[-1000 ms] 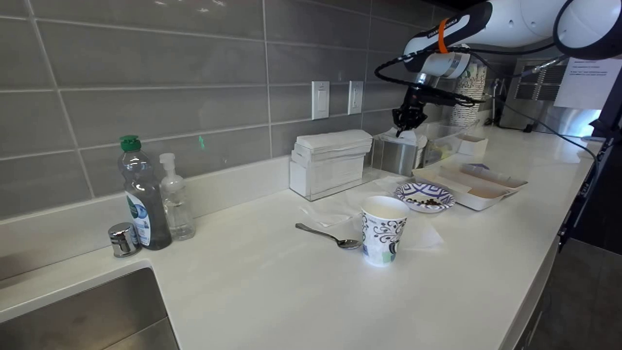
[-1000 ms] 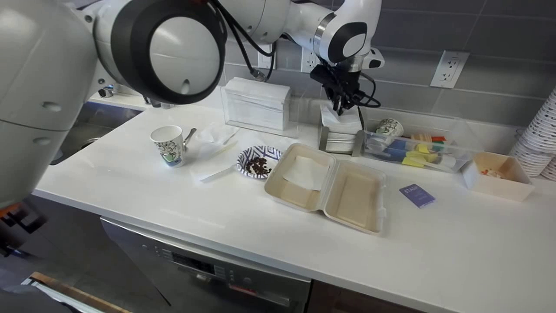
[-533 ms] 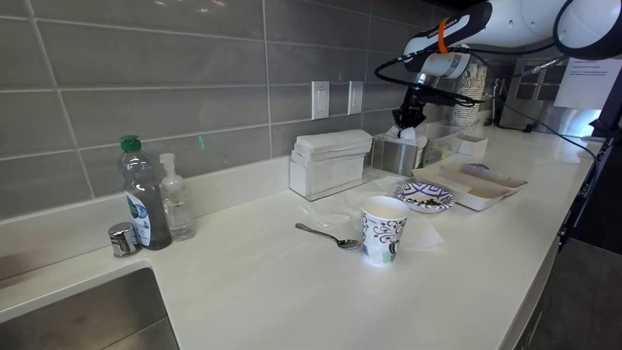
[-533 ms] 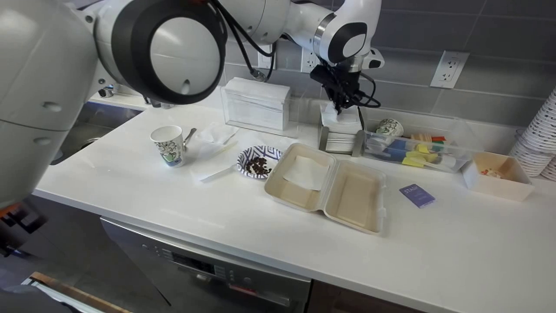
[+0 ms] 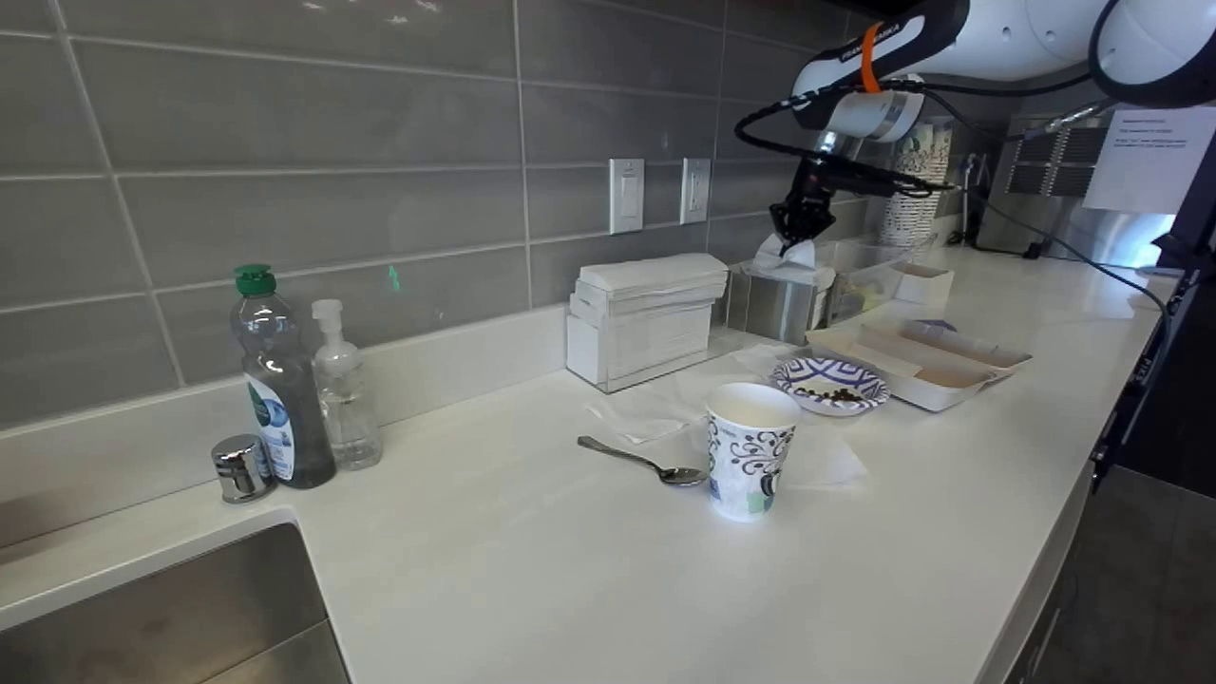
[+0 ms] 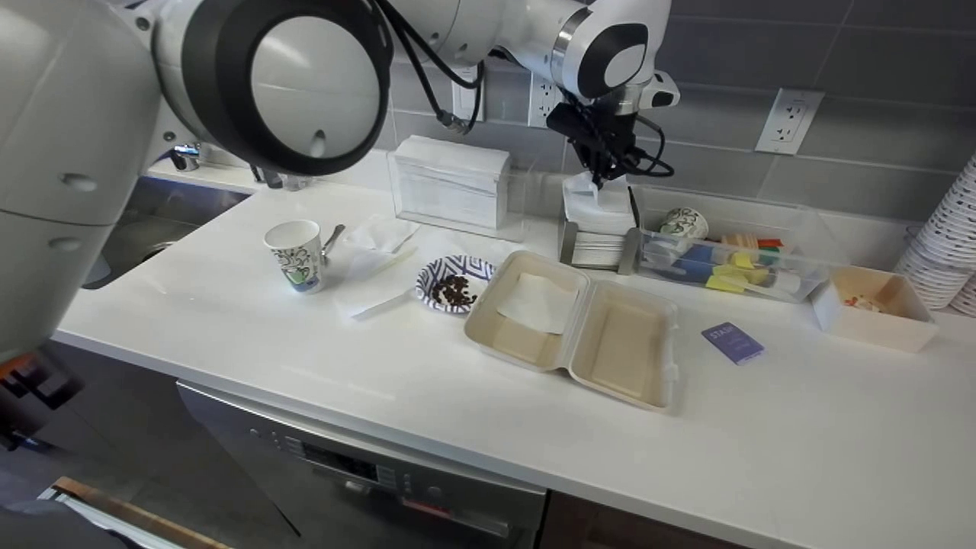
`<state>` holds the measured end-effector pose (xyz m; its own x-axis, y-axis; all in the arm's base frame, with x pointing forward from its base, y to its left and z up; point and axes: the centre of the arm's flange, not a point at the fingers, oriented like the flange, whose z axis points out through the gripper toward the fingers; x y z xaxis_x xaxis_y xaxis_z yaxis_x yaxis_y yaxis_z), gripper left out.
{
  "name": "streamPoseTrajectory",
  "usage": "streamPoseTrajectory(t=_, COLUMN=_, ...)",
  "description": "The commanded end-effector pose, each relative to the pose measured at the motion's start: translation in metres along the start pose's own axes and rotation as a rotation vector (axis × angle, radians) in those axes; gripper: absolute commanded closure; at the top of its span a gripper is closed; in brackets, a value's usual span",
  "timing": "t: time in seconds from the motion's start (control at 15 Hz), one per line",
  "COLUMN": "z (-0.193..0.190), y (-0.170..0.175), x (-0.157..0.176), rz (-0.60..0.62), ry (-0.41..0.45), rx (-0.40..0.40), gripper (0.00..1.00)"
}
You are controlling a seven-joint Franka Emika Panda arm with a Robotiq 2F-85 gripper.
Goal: Pick up the tissue and put it into the take-away food container
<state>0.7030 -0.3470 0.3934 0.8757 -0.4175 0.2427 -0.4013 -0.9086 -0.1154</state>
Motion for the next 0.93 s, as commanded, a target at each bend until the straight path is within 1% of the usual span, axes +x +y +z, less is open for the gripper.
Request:
streamPoseTrajectory(t=0.0, z=-0.008, y=-0.0004, x=-0.0058, rz=-0.011, ry=-0.023, rx=0.015, gripper=1.0)
streamPoseTrajectory(t=0.47, z=-0.0081, y=-0.003, x=-0.0083, rz=-0.014, ry=-0.025, rx=0.011, gripper=1.0)
streamPoseTrajectory(t=0.6, z=-0.0061, y=-0.0032, x=-0.009, rz=-0.017, ry=-0.025, rx=0.009, gripper=0.94)
streamPoseTrajectory(t=0.67, z=-0.0054, y=-0.0034, x=-0.0094, rz=-0.019, ry=-0.027, rx=0.009, gripper=0.93)
streamPoseTrajectory(t=0.73, z=-0.0047, y=-0.0036, x=-0.0096, rz=-0.019, ry=-0.028, rx=0.01, gripper=0.88)
streamPoseTrajectory(t=0.87, z=-0.0021, y=-0.0045, x=-0.0102, rz=-0.022, ry=-0.031, rx=0.008, gripper=0.95)
